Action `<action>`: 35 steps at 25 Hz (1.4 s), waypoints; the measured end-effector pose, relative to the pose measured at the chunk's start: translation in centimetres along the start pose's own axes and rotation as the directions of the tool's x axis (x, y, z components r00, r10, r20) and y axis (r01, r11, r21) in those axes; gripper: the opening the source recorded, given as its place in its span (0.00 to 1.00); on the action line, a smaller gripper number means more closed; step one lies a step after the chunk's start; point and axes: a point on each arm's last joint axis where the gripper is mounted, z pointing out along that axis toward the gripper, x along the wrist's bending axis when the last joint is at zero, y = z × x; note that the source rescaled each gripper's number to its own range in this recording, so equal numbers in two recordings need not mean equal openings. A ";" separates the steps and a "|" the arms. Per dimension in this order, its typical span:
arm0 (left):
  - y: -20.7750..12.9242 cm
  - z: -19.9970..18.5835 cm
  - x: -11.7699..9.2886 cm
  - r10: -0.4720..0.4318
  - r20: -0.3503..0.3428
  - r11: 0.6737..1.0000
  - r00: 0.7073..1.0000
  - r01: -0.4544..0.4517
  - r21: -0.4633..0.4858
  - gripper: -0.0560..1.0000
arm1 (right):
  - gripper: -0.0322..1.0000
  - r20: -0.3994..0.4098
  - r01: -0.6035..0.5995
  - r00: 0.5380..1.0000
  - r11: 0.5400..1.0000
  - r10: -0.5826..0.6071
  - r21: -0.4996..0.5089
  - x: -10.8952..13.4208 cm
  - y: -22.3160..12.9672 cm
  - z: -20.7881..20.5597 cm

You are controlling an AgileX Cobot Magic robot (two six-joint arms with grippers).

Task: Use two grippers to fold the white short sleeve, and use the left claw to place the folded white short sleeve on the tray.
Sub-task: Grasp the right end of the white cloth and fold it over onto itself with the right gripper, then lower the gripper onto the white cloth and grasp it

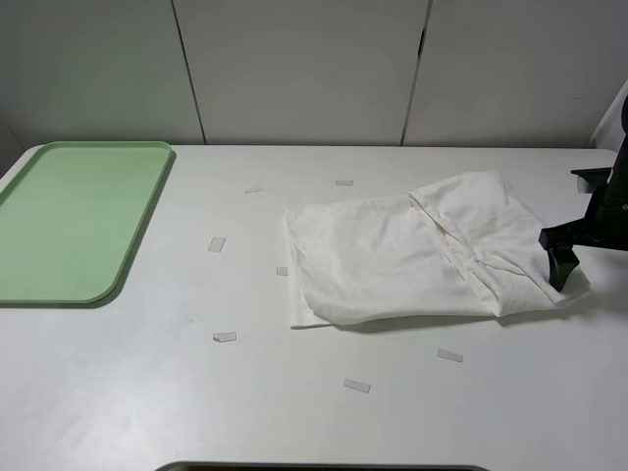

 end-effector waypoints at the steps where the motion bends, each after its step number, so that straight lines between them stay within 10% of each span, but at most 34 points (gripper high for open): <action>1: 0.0 0.0 0.0 0.000 0.000 1.000 1.000 0.000 0.000 0.98 | 1.00 -0.005 -0.002 1.000 1.000 0.002 0.010 0.1 -0.2 0.2; 18: 0.0 0.0 0.0 0.000 0.000 1.000 1.000 0.000 0.000 0.98 | 1.00 -0.040 0.039 0.998 0.990 -0.045 -0.134 1.7 -4.5 -9.5; 35: 0.0 0.0 0.0 0.000 0.000 1.000 1.000 0.000 0.000 0.98 | 1.00 -0.058 0.272 0.942 0.852 -0.331 -0.447 8.2 -14.7 -20.2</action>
